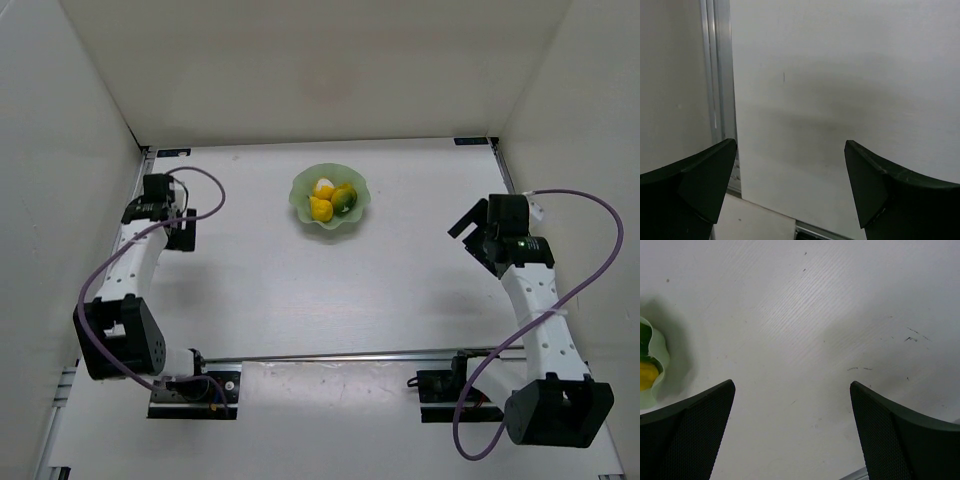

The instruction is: Place and organize the fake fruits in the fruit bowl

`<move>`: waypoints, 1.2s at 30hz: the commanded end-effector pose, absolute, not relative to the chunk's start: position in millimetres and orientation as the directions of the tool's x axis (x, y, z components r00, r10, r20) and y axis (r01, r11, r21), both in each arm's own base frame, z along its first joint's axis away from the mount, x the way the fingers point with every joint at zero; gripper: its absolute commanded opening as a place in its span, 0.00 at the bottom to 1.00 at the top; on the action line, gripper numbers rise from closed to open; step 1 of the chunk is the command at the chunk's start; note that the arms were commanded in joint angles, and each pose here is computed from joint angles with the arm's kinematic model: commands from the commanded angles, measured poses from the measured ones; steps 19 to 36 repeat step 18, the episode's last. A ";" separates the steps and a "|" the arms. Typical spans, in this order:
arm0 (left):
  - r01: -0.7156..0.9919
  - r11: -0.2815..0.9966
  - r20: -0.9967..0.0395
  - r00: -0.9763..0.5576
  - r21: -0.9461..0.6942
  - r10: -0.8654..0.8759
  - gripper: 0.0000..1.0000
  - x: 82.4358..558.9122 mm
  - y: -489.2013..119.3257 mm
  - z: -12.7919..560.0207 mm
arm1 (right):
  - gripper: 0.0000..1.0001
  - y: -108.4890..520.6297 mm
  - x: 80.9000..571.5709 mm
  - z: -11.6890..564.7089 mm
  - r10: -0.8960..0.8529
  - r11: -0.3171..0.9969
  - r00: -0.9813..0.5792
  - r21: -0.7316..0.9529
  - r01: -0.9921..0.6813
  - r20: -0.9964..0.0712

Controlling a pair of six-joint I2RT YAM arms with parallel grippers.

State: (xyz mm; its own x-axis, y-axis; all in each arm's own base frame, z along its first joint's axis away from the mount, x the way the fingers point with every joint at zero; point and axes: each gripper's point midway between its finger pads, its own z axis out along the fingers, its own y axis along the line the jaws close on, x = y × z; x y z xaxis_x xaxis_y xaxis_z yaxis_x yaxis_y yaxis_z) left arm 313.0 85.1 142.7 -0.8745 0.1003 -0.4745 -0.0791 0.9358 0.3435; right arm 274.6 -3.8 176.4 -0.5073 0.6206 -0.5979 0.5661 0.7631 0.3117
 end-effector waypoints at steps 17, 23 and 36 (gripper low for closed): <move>-0.234 0.950 -0.569 -0.819 0.206 -0.078 1.00 269.3 88.4 145.2 | 1.00 3.2 269.5 169.7 0.622 0.772 -0.523 0.346 0.533 -0.583; -0.238 0.949 -0.584 -0.808 0.205 -0.076 1.00 270.9 88.7 150.9 | 1.00 5.6 267.7 165.6 0.623 0.774 -0.535 0.348 0.529 -0.571; -0.238 0.949 -0.584 -0.808 0.205 -0.076 1.00 270.9 88.7 150.9 | 1.00 5.6 267.7 165.6 0.623 0.774 -0.535 0.348 0.529 -0.571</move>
